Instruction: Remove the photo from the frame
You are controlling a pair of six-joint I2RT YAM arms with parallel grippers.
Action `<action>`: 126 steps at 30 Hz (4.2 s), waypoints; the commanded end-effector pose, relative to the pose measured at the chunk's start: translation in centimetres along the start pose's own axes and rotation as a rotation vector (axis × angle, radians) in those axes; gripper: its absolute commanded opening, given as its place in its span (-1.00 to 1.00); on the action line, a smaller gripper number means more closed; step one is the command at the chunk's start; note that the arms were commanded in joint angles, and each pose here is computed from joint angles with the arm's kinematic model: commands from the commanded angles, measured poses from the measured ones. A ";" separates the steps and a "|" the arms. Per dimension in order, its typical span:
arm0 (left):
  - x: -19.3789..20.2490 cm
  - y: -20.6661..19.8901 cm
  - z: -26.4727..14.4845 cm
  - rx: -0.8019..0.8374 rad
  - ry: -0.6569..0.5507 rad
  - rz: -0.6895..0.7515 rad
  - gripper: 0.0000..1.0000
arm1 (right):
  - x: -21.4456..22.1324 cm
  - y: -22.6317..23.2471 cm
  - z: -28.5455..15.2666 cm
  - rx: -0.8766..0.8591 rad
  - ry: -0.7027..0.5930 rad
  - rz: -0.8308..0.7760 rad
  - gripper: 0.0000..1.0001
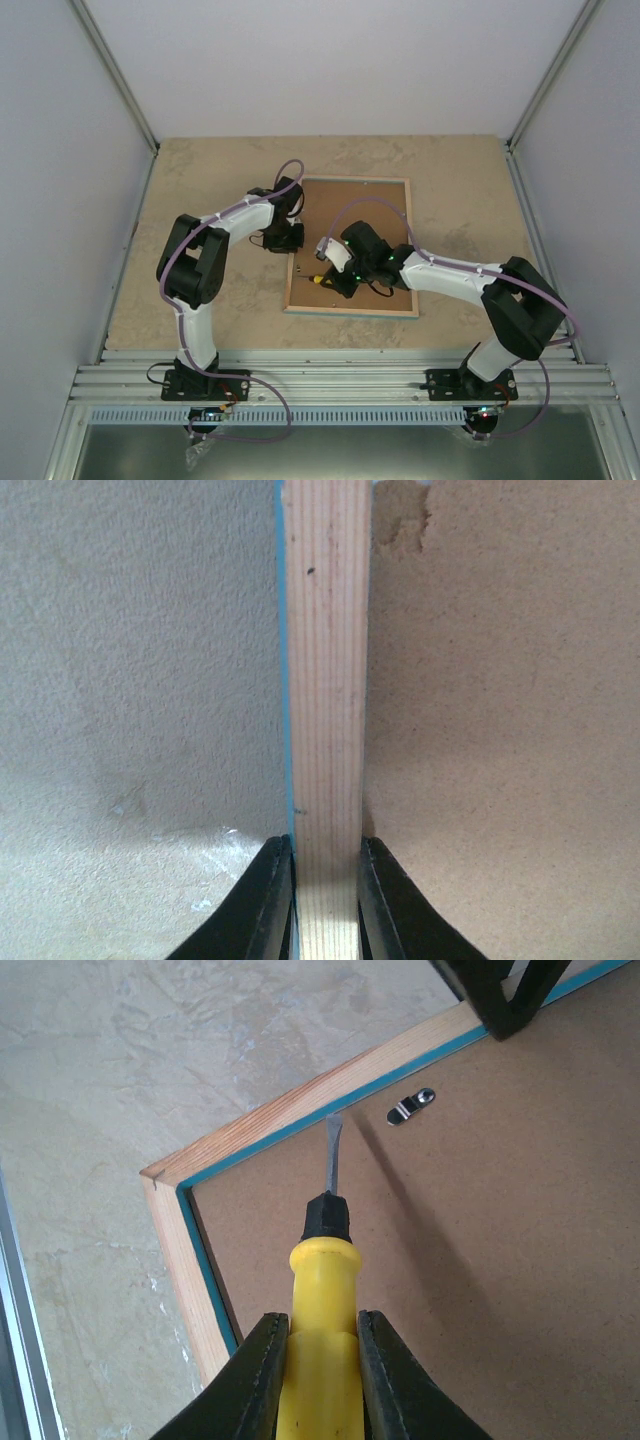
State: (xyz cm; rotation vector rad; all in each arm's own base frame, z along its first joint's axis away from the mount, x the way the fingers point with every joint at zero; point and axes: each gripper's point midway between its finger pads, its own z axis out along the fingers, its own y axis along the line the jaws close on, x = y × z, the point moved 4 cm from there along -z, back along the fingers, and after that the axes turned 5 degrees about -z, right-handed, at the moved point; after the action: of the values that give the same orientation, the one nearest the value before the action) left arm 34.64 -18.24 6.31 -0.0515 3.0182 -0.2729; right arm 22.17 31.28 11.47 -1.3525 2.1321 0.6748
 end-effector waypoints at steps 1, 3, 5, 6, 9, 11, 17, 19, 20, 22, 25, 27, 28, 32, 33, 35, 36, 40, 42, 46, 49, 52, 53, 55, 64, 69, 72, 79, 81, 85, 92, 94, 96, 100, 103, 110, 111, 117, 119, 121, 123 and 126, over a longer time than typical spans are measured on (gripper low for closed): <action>-0.1 0.4 2.4 -0.032 0.005 0.001 -1.00 | -0.4 -0.6 0.3 0.026 -0.027 0.027 -0.99; -0.1 0.3 2.4 -0.031 0.004 0.002 -1.00 | -0.3 -0.7 0.6 0.033 -0.023 0.036 -0.99; -0.1 0.4 2.3 -0.031 0.004 0.002 -1.00 | -0.2 -0.8 0.9 0.032 -0.020 0.042 -0.99; -0.1 0.3 2.3 -0.030 0.003 0.002 -1.00 | -0.2 -0.8 0.9 0.032 -0.019 0.044 -0.99; -0.1 0.3 2.3 -0.026 0.004 0.002 -1.00 | 0.1 -1.1 1.4 0.042 -0.003 0.049 -0.99; -0.1 0.3 2.3 -0.027 0.005 0.002 -1.00 | 0.2 -1.2 1.6 0.046 0.004 0.053 -0.99; -0.1 0.2 2.2 -0.024 0.003 0.003 -1.00 | 0.5 -1.6 1.8 0.075 0.016 0.064 -0.99; -0.1 0.3 2.2 -0.025 0.004 0.002 -1.00 | 0.6 -1.8 1.9 0.082 0.018 0.069 -0.99; -0.1 0.3 2.2 -0.026 0.004 0.002 -1.00 | 0.6 -1.8 1.9 0.086 0.018 0.071 -0.99; 0.0 0.3 2.2 -0.026 0.005 0.004 -1.00 | 0.7 -2.1 1.9 0.102 0.022 0.076 -0.99; -0.1 0.3 2.2 -0.025 0.003 0.004 -1.00 | 0.8 -2.4 1.8 0.120 0.025 0.086 -0.99; 0.0 0.3 2.2 -0.025 0.005 0.004 -1.00 | 0.8 -2.5 1.8 0.125 0.024 0.088 -0.99; 0.0 0.2 2.2 -0.025 0.005 0.004 -1.00 | 0.8 -2.7 1.7 0.131 0.024 0.091 -0.99; -0.1 0.3 2.2 -0.026 0.003 0.002 -1.00 | 0.8 -2.7 1.5 0.133 0.022 0.094 -0.99; -0.1 0.3 2.2 -0.026 0.004 0.004 -1.00 | 0.8 -2.7 1.4 0.130 0.020 0.091 -0.99; 0.0 0.3 2.2 -0.028 0.006 0.004 -1.00 | 0.8 -2.6 1.4 0.124 0.017 0.090 -0.99; 0.0 0.4 2.2 -0.028 0.006 0.002 -1.00 | 0.7 -2.5 1.4 0.116 0.013 0.088 -0.99; 0.0 0.3 2.2 -0.025 0.006 0.004 -1.00 | 0.3 -2.2 0.9 0.098 -0.015 0.079 -0.99; 0.1 0.2 2.3 -0.019 0.011 0.006 -1.00 | 0.1 -2.4 0.5 0.110 -0.027 0.080 -0.99; 0.7 0.3 2.4 -0.013 0.026 0.010 -1.00 | 0.1 -3.3 -0.6 0.141 -0.063 0.110 -0.99; 1.3 0.5 2.4 -0.017 0.034 0.015 -1.00 | 0.1 -4.2 -1.5 0.178 -0.094 0.133 -0.99; 2.5 0.6 2.5 -0.020 0.049 0.025 -1.00 | 0.1 -4.8 -2.2 0.198 -0.119 0.153 -0.99; 2.9 0.6 2.5 -0.021 0.054 0.027 -1.00 | 0.1 -4.9 -2.3 0.207 -0.124 0.154 -0.99; 3.8 0.8 2.6 -0.017 0.065 0.030 -1.00 | 0.1 -5.2 -2.5 0.225 -0.132 0.159 -0.99; 6.2 1.8 1.1 0.002 0.054 0.027 -1.00 | 0.3 -5.9 -2.8 0.262 -0.156 0.175 -0.99; 3.6 0.8 -1.1 0.003 -0.042 0.020 -0.61 | -0.1 -6.3 -3.1 0.278 -0.193 0.183 -0.99; 1.4 0.2 -2.3 -0.015 -0.105 0.018 -0.29 | -0.4 -6.7 -3.2 0.281 -0.212 0.189 -0.99; -2.7 0.7 -2.3 -0.036 -0.145 -0.032 0.03 | -2.0 -8.7 -3.9 0.319 -0.235 0.207 -0.99; -3.2 1.1 -2.1 -0.038 -0.146 -0.044 0.05 | -2.2 -9.4 -3.6 0.323 -0.236 0.213 -0.99; -3.6 1.4 -1.3 -0.027 -0.125 -0.058 0.06 | -3.1 -10.4 -2.8 0.328 -0.238 0.211 -0.99; -3.8 1.0 -0.4 0.026 -0.100 -0.058 0.01 | -4.4 -11.7 -1.0 0.315 -0.236 0.194 -0.99; -3.9 1.0 -0.3 0.029 -0.100 -0.058 -0.01 | -4.6 -11.9 -0.5 0.309 -0.233 0.193 -0.99; -4.0 1.1 0.1 0.027 -0.092 -0.061 -0.05 | -4.8 -12.2 0.1 0.303 -0.231 0.190 -0.99; -4.1 1.2 0.5 0.029 -0.080 -0.064 -0.25 | -4.9 -12.5 1.2 0.281 -0.224 0.188 -0.99; -4.1 1.3 0.6 0.027 -0.079 -0.062 -0.41 | -5.2 -12.6 1.8 0.262 -0.224 0.182 -0.99; -3.7 1.2 0.8 0.041 -0.060 -0.059 -0.78 | -5.7 -13.2 3.5 0.232 -0.220 0.179 -0.99; -3.7 1.2 0.8 0.042 -0.060 -0.056 -0.81 | -5.8 -13.2 3.7 0.229 -0.220 0.179 -0.99; -3.5 1.4 0.8 0.034 -0.058 -0.054 -0.89 | -5.8 -13.7 4.7 0.226 -0.205 0.177 -0.99; -3.4 1.4 0.9 0.033 -0.053 -0.055 -0.90 | -5.7 -13.8 4.9 0.223 -0.200 0.178 -0.99; -3.4 1.4 1.1 0.034 -0.049 -0.055 -0.91 | -5.5 -13.8 5.2 0.218 -0.194 0.179 -0.99; -3.2 1.5 1.2 0.033 -0.043 -0.056 -0.92 | -5.4 -13.8 5.4 0.217 -0.188 0.182 -0.99; -3.2 1.4 1.1 0.036 -0.044 -0.055 -0.94 | -5.2 -13.9 5.6 0.214 -0.184 0.186 -0.99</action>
State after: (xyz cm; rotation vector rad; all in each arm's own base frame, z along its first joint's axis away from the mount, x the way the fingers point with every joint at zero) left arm 38.31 -17.38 6.45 -0.1109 2.9317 -0.3445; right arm 36.99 32.65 8.73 -0.9429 2.1560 0.5874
